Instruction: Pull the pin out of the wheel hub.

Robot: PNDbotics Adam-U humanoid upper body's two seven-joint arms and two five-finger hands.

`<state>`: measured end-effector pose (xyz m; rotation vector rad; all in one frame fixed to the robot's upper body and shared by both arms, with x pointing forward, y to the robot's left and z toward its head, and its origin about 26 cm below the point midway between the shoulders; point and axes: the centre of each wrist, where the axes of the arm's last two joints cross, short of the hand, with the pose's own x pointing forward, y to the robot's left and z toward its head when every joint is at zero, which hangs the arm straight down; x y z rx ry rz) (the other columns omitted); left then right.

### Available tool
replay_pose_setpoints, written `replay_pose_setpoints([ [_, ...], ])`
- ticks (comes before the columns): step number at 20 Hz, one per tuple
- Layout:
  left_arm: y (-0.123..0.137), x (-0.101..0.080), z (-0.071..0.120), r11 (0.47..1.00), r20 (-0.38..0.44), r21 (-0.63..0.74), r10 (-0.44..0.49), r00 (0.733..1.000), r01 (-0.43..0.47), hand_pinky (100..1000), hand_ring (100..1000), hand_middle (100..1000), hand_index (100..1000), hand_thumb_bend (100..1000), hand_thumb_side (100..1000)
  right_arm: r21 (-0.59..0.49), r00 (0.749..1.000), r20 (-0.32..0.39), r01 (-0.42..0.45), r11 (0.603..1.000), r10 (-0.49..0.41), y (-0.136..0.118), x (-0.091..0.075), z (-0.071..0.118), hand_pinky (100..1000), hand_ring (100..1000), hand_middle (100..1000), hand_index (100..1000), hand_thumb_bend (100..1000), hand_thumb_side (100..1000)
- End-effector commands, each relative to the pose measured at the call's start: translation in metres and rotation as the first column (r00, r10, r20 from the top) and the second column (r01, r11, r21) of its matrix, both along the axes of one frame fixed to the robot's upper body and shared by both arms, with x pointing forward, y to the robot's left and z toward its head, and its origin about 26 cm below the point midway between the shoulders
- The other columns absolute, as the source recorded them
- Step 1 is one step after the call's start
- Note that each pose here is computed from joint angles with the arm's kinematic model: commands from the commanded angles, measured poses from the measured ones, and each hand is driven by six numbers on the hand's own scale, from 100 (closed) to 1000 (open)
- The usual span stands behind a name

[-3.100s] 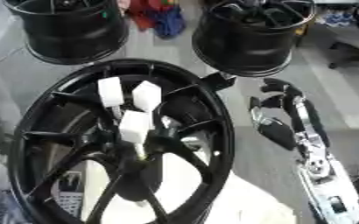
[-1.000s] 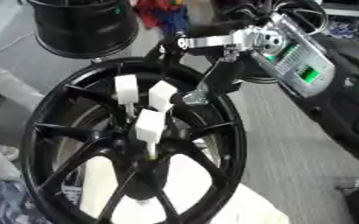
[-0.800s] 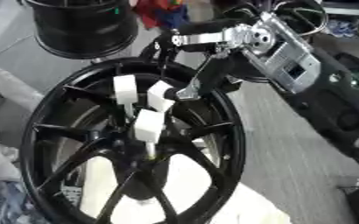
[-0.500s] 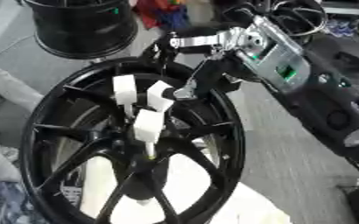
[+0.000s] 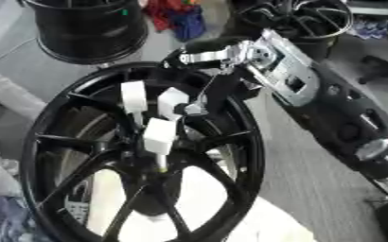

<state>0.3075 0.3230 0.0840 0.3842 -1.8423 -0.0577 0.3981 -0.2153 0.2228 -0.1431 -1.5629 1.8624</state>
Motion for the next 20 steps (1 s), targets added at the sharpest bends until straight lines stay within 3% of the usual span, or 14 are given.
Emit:
replay_pose_setpoints([
  [1,0.0,0.001,0.009,1.0,0.028,0.016,-0.01,1.0,0.009,577,656,673,742,411,271,-0.016,1.0,0.029,0.004,1.0,-0.003,-0.002,0.003,0.008,798,792,826,929,267,277],
  [20,-0.001,0.001,0.009,1.0,0.028,0.015,-0.01,1.0,0.01,577,658,673,742,409,271,-0.094,1.0,0.017,0.009,0.995,-0.008,0.001,0.01,-0.012,755,760,780,856,258,285],
])
